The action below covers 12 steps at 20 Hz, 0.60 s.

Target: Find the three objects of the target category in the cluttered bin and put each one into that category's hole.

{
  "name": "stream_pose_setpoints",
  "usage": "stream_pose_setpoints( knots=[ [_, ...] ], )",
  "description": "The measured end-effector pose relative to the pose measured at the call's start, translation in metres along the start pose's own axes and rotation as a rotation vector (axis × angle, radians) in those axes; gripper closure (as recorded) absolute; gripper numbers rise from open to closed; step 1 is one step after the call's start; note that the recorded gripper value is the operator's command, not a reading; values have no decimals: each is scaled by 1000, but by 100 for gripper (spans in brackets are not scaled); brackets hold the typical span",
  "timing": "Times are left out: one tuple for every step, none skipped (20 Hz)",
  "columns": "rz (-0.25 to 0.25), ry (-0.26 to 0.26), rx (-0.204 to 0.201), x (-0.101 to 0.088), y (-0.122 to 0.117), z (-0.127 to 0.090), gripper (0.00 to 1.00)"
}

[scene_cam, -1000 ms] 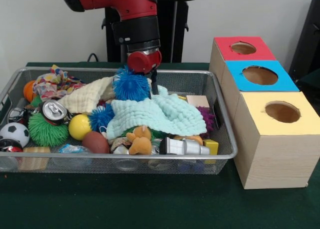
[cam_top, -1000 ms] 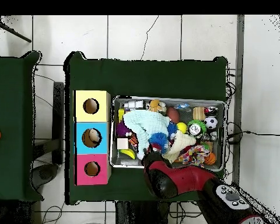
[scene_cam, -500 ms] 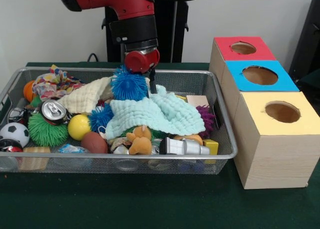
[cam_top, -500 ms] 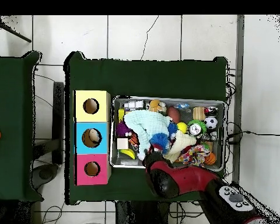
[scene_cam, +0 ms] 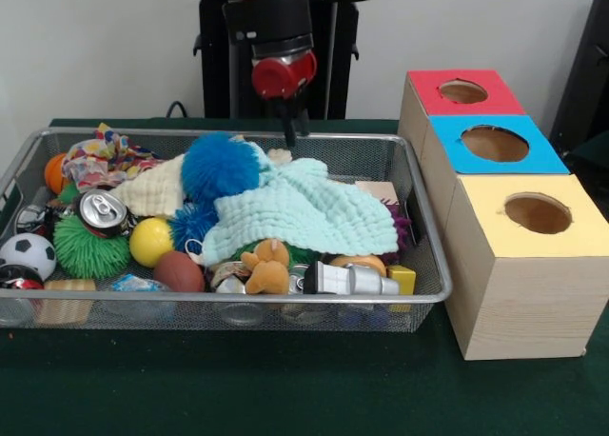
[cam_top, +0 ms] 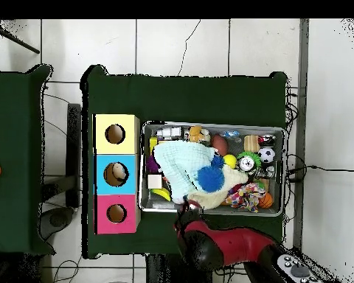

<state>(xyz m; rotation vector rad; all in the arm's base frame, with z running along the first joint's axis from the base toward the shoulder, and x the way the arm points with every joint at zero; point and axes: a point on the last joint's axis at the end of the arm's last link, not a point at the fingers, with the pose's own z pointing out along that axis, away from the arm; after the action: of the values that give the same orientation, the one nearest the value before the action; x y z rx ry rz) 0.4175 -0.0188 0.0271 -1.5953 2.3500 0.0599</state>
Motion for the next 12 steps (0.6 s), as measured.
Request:
stream_pose_setpoints(
  knots=[
    [9, 8, -38, -2, 13, -7, 0],
    [16, 14, -78, -5, 26, -15, 0],
    [24, 21, -118, -7, 39, -23, 0],
    [28, 25, -144, -9, 48, -28, 0],
    [32, 30, -170, -11, 57, -34, 0],
    [35, 34, -198, -13, 66, -40, 0],
    [39, 39, -229, -15, 76, -48, 0],
    [43, 45, -252, -16, 84, -55, 0],
    [51, 56, -282, -16, 93, -65, 0],
    [57, 65, -298, -14, 97, -71, 0],
    [74, 90, -328, -8, 103, -85, 0],
    [85, 104, -342, -2, 104, -91, 0]
  ],
)
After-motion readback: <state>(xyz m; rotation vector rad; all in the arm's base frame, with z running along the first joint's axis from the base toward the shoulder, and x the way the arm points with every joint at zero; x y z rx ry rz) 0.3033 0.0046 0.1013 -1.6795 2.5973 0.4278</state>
